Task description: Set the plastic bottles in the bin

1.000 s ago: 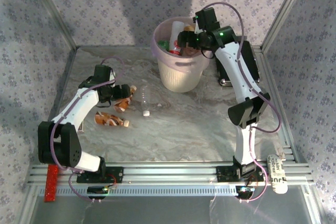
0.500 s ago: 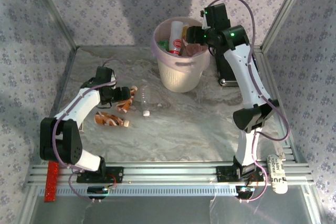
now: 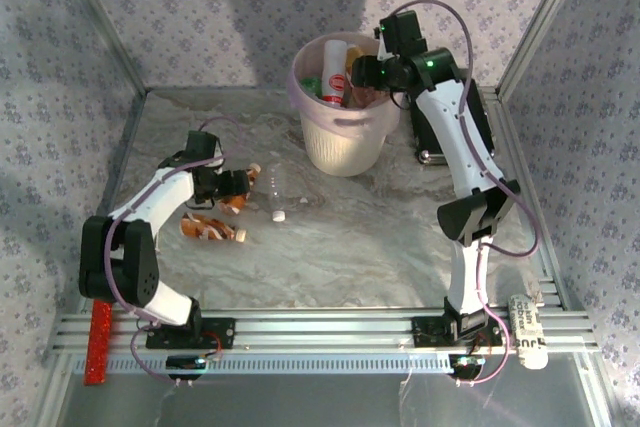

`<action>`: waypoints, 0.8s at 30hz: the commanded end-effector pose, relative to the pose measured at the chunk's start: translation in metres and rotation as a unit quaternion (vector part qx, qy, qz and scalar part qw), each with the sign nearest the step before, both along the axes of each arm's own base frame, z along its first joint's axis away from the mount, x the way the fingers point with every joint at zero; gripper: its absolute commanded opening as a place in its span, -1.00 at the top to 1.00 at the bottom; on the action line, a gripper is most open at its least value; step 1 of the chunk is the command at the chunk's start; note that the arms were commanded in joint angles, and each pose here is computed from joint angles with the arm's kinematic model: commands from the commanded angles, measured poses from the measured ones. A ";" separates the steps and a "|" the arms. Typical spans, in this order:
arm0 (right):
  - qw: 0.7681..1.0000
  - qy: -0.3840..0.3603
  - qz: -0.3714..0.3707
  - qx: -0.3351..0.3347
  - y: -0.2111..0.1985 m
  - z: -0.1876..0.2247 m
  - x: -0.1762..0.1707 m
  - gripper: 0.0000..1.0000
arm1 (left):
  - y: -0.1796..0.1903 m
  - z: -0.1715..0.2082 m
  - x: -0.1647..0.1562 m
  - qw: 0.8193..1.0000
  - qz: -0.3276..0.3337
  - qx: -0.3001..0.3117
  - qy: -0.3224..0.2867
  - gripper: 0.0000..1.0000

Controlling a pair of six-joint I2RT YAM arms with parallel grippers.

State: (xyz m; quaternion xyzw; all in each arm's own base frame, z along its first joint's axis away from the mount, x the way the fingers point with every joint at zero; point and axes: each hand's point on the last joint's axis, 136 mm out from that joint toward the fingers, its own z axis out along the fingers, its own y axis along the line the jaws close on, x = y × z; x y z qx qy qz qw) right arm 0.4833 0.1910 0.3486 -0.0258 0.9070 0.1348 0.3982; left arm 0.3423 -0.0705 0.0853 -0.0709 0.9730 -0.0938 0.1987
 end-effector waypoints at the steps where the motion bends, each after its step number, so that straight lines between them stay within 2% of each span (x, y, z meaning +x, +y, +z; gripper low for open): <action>1: 0.999 -0.047 0.007 0.009 -0.012 0.051 -0.025 -0.57 | 0.000 -0.006 0.001 1.000 0.002 -0.004 0.004 -0.74; 5: 0.997 -0.072 0.024 0.018 -0.013 0.077 -0.053 -0.74 | 0.000 -0.011 0.000 1.000 0.004 -0.003 0.010 -0.73; 9: 0.996 -0.079 0.034 0.026 -0.016 0.080 -0.080 -0.80 | -0.005 -0.018 -0.002 1.000 0.001 -0.011 0.020 -0.73; 16: 0.997 -0.059 0.047 0.033 -0.022 0.059 -0.126 -0.86 | -0.011 -0.034 -0.013 0.999 -0.007 -0.019 0.042 -0.73; 24: 0.997 -0.054 0.042 0.047 -0.030 0.036 -0.167 -0.87 | -0.018 -0.044 -0.011 0.998 -0.010 -0.009 0.053 -0.50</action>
